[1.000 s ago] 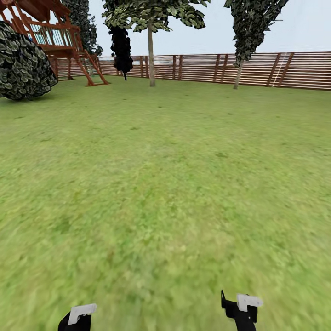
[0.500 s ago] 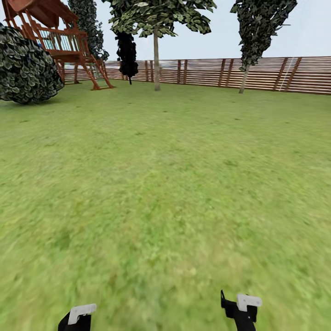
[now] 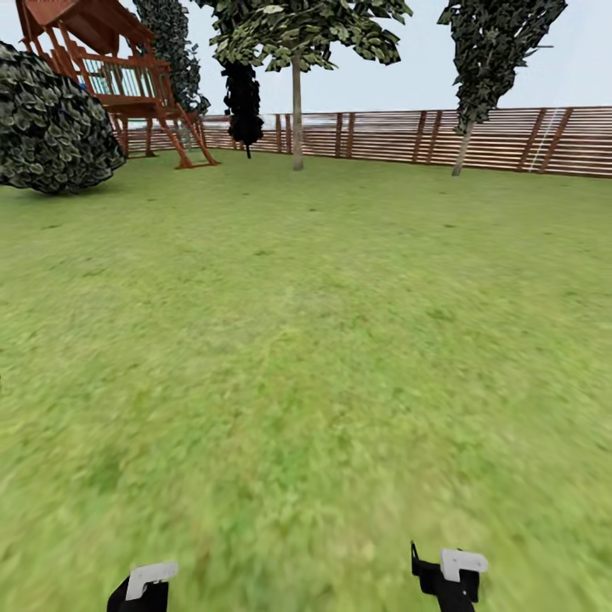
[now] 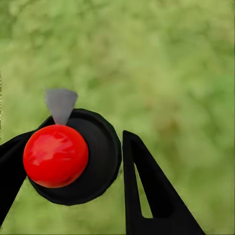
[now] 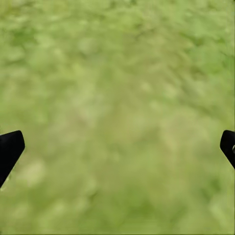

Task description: In the garden, pick up the pesticide atomizer on the floor and spray pesticide onto both trees until each tree trunk is fully covered.

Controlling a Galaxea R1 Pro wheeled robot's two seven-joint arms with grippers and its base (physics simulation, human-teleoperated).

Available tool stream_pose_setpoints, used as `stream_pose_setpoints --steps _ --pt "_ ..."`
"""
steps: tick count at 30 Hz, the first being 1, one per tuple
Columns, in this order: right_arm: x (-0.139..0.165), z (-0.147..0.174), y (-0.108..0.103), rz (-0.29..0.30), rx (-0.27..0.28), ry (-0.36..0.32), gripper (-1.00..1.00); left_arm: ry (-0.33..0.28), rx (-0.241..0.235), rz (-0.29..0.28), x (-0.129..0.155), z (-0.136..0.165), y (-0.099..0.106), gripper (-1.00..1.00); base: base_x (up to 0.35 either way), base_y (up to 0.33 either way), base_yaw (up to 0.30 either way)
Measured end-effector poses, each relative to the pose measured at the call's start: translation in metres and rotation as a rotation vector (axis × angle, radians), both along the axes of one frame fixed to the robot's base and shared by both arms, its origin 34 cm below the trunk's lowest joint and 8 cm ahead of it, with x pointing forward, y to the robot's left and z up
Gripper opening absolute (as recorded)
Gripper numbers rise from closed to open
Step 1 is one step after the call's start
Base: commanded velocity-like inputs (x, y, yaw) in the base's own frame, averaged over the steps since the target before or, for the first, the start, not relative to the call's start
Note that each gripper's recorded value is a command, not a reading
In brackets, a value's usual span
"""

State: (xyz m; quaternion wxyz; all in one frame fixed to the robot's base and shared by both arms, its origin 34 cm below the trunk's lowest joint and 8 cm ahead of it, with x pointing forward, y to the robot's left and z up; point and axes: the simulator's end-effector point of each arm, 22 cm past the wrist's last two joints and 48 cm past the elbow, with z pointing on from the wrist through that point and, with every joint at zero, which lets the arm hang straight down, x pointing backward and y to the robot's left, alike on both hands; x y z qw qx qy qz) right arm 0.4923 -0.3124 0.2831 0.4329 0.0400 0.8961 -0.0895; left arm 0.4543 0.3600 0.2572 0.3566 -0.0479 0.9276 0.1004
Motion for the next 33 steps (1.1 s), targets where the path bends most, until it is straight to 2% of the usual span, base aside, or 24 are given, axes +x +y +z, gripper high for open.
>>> stream_pose_setpoints --steps 9,10,12,15,20,23,25,26,27,29,31,33 --pt "-0.009 0.0 0.001 0.0 0.0 -0.003 1.0 -0.01 0.001 0.0 0.003 0.004 0.0 -1.0 0.339 0.0 0.162" --pt "-0.016 0.003 0.0 -0.001 -0.001 -0.031 1.0 -0.011 0.001 0.0 0.003 0.004 0.0 -1.0 0.339 0.0 0.163" --pt "-0.021 0.023 0.001 0.006 -0.003 -0.158 1.0 -0.014 0.001 0.0 0.004 0.005 0.0 -1.0 0.339 0.0 0.163" --pt "-0.04 0.043 0.003 0.009 -0.003 -0.276 1.0 -0.017 0.001 0.0 0.005 0.006 0.0 -1.0 0.339 0.0 0.148" --pt "-0.047 0.043 0.003 0.008 -0.002 -0.28 1.0 -0.02 0.001 0.001 0.006 0.007 0.0 -1.0 0.339 0.0 0.03" --pt "-0.048 0.043 0.003 0.007 -0.003 -0.279 1.0 -0.043 -0.007 -0.015 0.016 0.011 -0.007 -1.0 0.339 0.0 0.001" --pt "-0.048 0.043 0.004 0.007 -0.002 -0.279 1.0 -0.099 -0.027 -0.038 0.043 0.024 -0.02 -1.0 0.339 0.0 0.0" --pt "-0.048 0.043 0.004 0.007 -0.002 -0.279 1.0 -0.158 -0.054 -0.04 0.069 0.038 -0.03 -1.0 0.34 0.0 0.0" --pt "-0.048 0.043 0.003 0.006 -0.002 -0.279 1.0 -0.233 -0.081 -0.075 0.105 0.061 -0.049 -1.0 0.34 0.0 0.0" --pt "-0.048 0.043 0.004 0.006 -0.002 -0.279 1.0 -0.348 -0.111 -0.097 0.159 0.102 -0.067 -1.0 0.34 0.0 0.0" --pt "-0.048 0.043 0.004 0.006 -0.002 -0.279 1.0 -0.427 -0.137 -0.107 0.186 0.13 -0.08 -1.0 0.34 0.0 0.0" --pt "-0.048 0.043 0.004 0.005 -0.002 -0.279 1.0 -0.474 -0.157 -0.11 0.198 0.148 -0.089 -1.0 0.34 0.0 0.0"
